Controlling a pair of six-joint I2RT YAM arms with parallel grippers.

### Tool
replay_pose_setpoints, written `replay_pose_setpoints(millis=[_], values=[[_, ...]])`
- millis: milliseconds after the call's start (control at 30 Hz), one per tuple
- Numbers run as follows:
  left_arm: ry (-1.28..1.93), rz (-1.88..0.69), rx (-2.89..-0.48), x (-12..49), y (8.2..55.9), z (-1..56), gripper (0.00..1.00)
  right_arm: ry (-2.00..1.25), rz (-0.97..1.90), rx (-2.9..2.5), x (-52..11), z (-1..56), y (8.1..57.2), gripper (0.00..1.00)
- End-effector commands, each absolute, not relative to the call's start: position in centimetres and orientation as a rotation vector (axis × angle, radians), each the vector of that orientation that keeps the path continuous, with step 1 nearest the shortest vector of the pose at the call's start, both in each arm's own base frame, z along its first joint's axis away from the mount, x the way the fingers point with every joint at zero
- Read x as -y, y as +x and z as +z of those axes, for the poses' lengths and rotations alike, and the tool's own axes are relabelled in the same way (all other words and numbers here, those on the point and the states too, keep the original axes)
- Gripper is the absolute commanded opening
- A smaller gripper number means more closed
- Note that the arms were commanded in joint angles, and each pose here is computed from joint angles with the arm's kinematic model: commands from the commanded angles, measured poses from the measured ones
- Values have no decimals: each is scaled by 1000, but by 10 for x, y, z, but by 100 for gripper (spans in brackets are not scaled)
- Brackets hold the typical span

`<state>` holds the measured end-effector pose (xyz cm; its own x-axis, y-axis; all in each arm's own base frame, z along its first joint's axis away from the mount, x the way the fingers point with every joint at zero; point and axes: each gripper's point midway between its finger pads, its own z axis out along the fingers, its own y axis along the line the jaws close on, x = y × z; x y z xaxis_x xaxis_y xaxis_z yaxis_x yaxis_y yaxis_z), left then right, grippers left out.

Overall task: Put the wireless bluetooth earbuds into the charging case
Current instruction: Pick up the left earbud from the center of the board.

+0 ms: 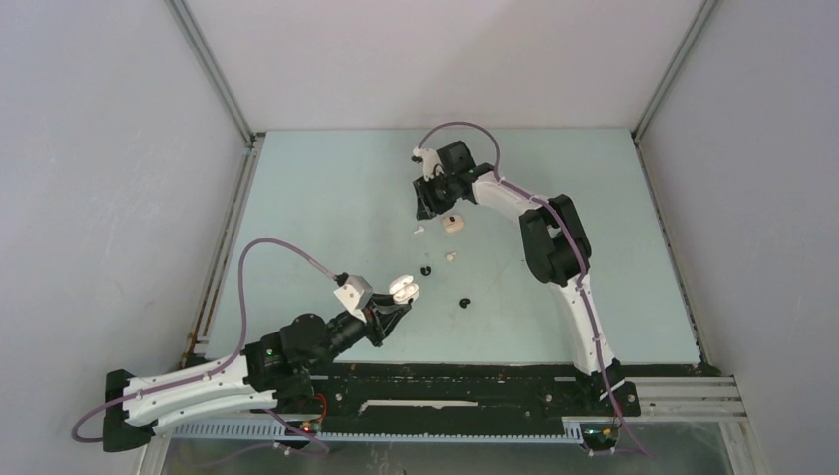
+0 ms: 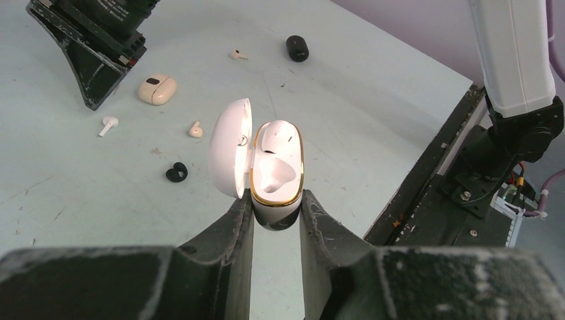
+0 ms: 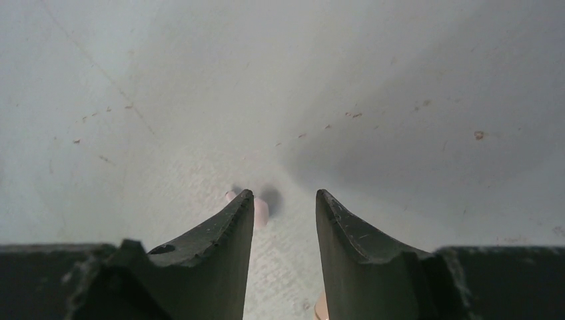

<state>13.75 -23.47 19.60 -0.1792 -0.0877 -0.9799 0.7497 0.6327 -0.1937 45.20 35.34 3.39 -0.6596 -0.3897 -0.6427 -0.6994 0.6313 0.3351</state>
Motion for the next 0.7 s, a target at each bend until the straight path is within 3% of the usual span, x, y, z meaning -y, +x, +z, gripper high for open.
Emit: replay_pose_setpoints(millis=[0,667], values=[[507,-845,-1562,235,141,214,0,-812,761,-2329,-361,50,467,42],[497,-877,-1553,239,139,218,0,-976,590,-2504,-349,6,431,43]])
